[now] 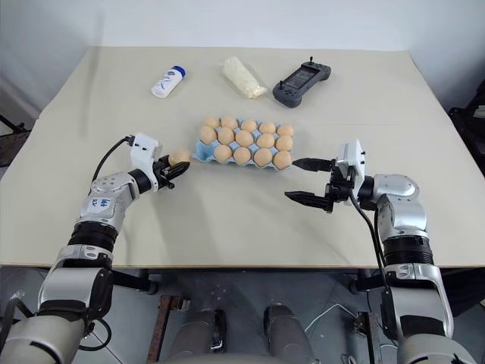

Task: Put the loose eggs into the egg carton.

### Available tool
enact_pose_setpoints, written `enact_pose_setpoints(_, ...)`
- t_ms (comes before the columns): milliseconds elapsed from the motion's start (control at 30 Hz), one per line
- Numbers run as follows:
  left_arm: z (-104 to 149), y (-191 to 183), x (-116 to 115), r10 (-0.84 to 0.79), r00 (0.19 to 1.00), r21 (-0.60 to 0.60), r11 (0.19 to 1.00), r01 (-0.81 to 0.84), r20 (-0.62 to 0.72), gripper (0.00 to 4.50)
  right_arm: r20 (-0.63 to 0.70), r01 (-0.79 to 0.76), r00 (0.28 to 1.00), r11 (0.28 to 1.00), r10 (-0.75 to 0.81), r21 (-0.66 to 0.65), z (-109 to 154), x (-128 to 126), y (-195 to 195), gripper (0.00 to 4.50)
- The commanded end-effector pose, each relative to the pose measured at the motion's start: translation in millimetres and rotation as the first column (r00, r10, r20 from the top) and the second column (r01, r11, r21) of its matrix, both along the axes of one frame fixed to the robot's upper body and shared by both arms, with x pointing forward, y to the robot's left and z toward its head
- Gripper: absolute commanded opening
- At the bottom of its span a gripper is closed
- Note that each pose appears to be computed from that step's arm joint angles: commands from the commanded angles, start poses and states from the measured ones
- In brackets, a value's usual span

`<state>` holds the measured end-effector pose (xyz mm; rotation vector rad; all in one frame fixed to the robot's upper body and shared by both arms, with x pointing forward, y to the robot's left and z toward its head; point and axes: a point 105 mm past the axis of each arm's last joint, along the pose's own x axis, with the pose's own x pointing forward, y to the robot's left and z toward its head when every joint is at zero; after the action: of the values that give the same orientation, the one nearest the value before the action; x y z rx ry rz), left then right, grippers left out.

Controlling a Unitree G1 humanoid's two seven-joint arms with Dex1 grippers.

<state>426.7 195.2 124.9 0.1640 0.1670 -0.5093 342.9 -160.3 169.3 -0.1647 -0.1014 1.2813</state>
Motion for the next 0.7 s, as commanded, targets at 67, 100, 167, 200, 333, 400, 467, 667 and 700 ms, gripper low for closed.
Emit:
enact_pose_setpoints(67, 55, 3, -6, -0.045, 0.985, -0.012, 0.999, 0.048, 0.169, 1.56, 0.051, 0.018, 0.999, 1.0, -0.018, 0.004, 13, -2, -7, 4.5)
enact_pose_setpoints(100, 61, 2, -7, -0.058, 0.981, -0.018, 0.998, 0.062, 0.188, 1.56, 0.051, 0.019, 0.999, 1.0, -0.019, 0.003, 13, -2, -7, 4.5)
enact_pose_setpoints(167, 76, -5, -10, -0.09, 0.975, -0.048, 0.994, 0.102, 0.205, 1.55, 0.052, 0.022, 0.998, 1.0, -0.022, 0.004, 13, -2, -7, 4.5)
enact_pose_setpoints(200, 84, -11, -10, -0.114, 0.968, -0.056, 0.99, 0.13, 0.225, 1.55, 0.053, 0.024, 0.998, 1.0, -0.025, 0.006, 14, -2, -7, 4.5)
enact_pose_setpoints(333, 95, -32, 3, -0.153, 0.958, -0.052, 0.984, 0.17, 0.242, 1.55, 0.057, 0.033, 0.998, 0.999, -0.034, 0.012, 14, 0, -6, 4.5)
enact_pose_setpoints(400, 90, -38, 9, -0.168, 0.96, -0.044, 0.982, 0.182, 0.225, 1.55, 0.06, 0.039, 0.997, 0.999, -0.04, 0.016, 15, 1, -6, 4.5)
enact_pose_setpoints(467, 87, -44, 13, -0.178, 0.96, -0.052, 0.98, 0.194, 0.214, 1.55, 0.063, 0.048, 0.997, 0.999, -0.049, 0.019, 15, 0, -8, 4.5)
enact_pose_setpoints(667, 77, -50, 21, -0.2, 0.964, -0.036, 0.977, 0.21, 0.177, 1.55, 0.066, 0.074, 0.995, 0.997, -0.076, 0.029, 15, -4, -12, 4.5)
enact_pose_setpoints(700, 75, -48, 22, -0.196, 0.965, -0.028, 0.979, 0.204, 0.174, 1.55, 0.066, 0.08, 0.994, 0.996, -0.081, 0.03, 14, -4, -13, 4.5)
